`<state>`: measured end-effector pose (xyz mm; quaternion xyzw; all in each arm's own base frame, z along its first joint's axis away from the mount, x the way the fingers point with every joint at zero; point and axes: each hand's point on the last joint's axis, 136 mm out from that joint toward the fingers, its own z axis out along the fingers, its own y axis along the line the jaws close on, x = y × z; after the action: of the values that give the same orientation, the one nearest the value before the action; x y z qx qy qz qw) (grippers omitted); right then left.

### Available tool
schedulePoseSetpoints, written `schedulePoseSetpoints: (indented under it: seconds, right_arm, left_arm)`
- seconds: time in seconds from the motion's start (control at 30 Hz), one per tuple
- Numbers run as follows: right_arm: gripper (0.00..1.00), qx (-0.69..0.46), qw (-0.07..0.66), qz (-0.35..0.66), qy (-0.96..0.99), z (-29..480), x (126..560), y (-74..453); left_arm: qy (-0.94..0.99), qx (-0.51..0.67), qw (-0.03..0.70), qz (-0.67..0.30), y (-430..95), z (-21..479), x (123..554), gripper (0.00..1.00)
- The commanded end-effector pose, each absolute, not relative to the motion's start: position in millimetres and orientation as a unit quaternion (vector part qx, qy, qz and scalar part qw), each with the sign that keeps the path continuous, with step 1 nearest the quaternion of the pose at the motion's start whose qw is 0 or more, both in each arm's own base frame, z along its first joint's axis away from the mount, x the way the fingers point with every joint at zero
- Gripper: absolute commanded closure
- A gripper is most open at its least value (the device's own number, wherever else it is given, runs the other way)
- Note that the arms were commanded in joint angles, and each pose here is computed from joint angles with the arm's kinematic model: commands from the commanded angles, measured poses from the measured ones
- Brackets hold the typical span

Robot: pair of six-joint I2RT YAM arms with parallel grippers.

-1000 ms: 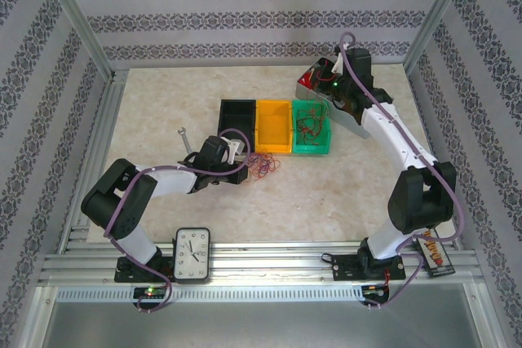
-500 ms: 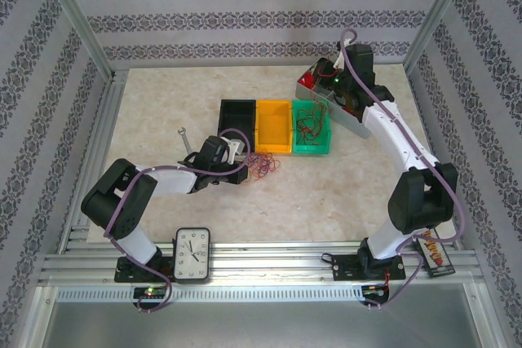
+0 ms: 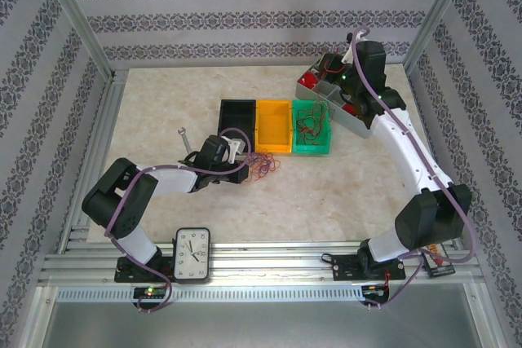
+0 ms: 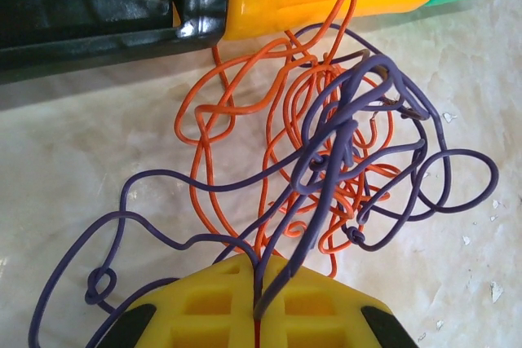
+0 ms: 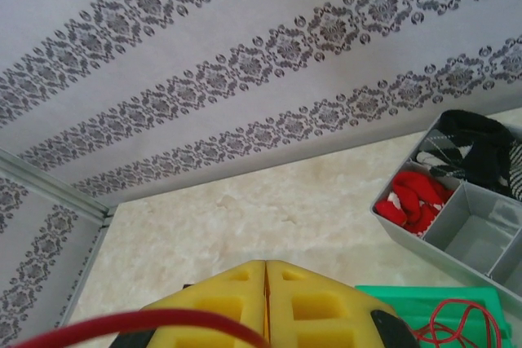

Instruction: Untangle the cables

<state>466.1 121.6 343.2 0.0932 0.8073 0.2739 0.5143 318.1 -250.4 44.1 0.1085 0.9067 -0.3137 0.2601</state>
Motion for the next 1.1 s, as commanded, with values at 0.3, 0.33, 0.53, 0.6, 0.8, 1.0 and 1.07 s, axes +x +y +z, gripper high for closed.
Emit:
schedulePoseSetpoints:
  seconds: [0.3,0.33,0.53,0.6,0.8,1.0,1.07]
  right_arm:
    - [0.98,0.1,0.456,0.293,0.835,282,490,147]
    - [0.98,0.1,0.455,0.295,0.834,282,492,148]
    - [0.97,0.106,0.442,0.31,0.835,274,499,158]
    - [0.97,0.112,0.434,0.306,0.84,265,502,159]
    - [0.97,0.146,0.406,0.267,0.862,219,507,150]
    - [0.96,0.174,0.379,0.205,0.885,173,512,134]
    - [0.96,0.177,0.368,0.187,0.894,157,513,130]
  left_arm:
    - [0.903,0.109,0.268,-0.319,-252,50,324,1.0]
    - [0.903,0.109,0.267,-0.319,-252,49,324,1.0]
    - [0.903,0.11,0.265,-0.319,-253,47,323,1.0]
    - [0.903,0.11,0.266,-0.319,-253,48,324,1.0]
    - [0.903,0.11,0.266,-0.318,-252,48,322,1.0]
    - [0.904,0.111,0.267,-0.316,-252,48,321,1.0]
    - [0.904,0.111,0.265,-0.316,-252,47,321,1.0]
